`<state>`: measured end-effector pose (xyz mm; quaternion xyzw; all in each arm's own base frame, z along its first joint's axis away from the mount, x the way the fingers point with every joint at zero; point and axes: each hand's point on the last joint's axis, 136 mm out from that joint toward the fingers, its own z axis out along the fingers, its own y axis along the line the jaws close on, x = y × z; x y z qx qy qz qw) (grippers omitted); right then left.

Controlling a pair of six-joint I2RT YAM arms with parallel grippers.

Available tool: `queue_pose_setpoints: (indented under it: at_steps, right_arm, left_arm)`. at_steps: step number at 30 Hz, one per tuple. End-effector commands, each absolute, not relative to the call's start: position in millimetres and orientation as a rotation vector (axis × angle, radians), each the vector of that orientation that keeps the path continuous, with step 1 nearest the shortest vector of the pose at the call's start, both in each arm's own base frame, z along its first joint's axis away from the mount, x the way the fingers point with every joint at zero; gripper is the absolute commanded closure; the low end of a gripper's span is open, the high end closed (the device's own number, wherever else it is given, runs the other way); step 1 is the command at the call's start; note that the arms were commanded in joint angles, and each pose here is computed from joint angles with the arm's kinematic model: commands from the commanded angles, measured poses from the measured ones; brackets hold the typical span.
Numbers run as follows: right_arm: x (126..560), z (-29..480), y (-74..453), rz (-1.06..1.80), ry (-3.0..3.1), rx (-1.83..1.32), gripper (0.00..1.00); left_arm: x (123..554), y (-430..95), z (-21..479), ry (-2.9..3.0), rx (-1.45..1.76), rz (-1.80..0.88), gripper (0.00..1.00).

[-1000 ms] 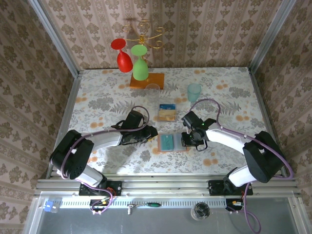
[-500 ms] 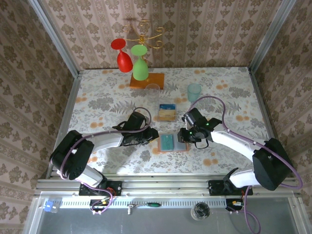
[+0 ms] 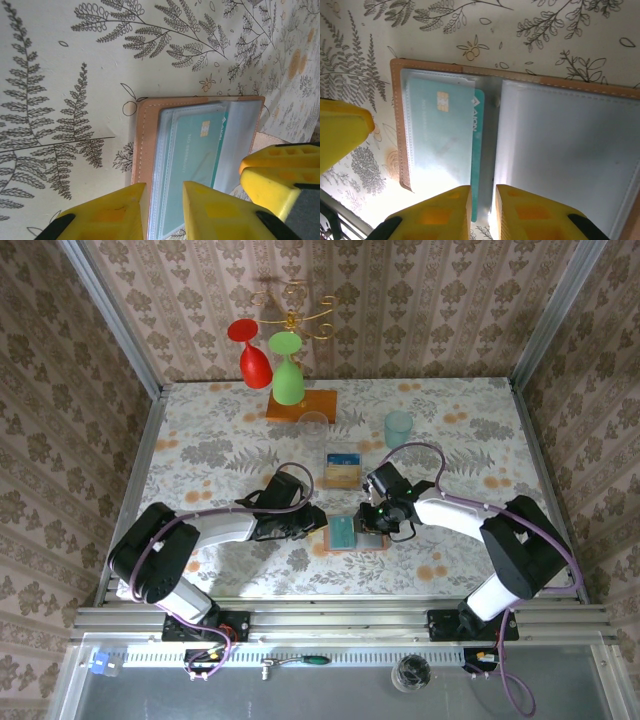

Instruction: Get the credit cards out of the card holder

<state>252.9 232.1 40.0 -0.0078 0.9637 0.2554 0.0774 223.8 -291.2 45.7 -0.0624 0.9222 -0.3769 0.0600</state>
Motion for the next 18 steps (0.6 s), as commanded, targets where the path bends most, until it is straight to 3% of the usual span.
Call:
queue_pose_setpoints:
  at_steps: [1,18]
  right_arm:
    - [263,44,235,0.783,2.857,-0.025,0.8]
    - [263,33,236,0.826,2.864,-0.003,0.86]
  left_arm:
    - [226,-292,42,2.789,-0.164,-1.132,0.75]
    - [231,-293,43,2.788,-0.164,-1.135,0.75]
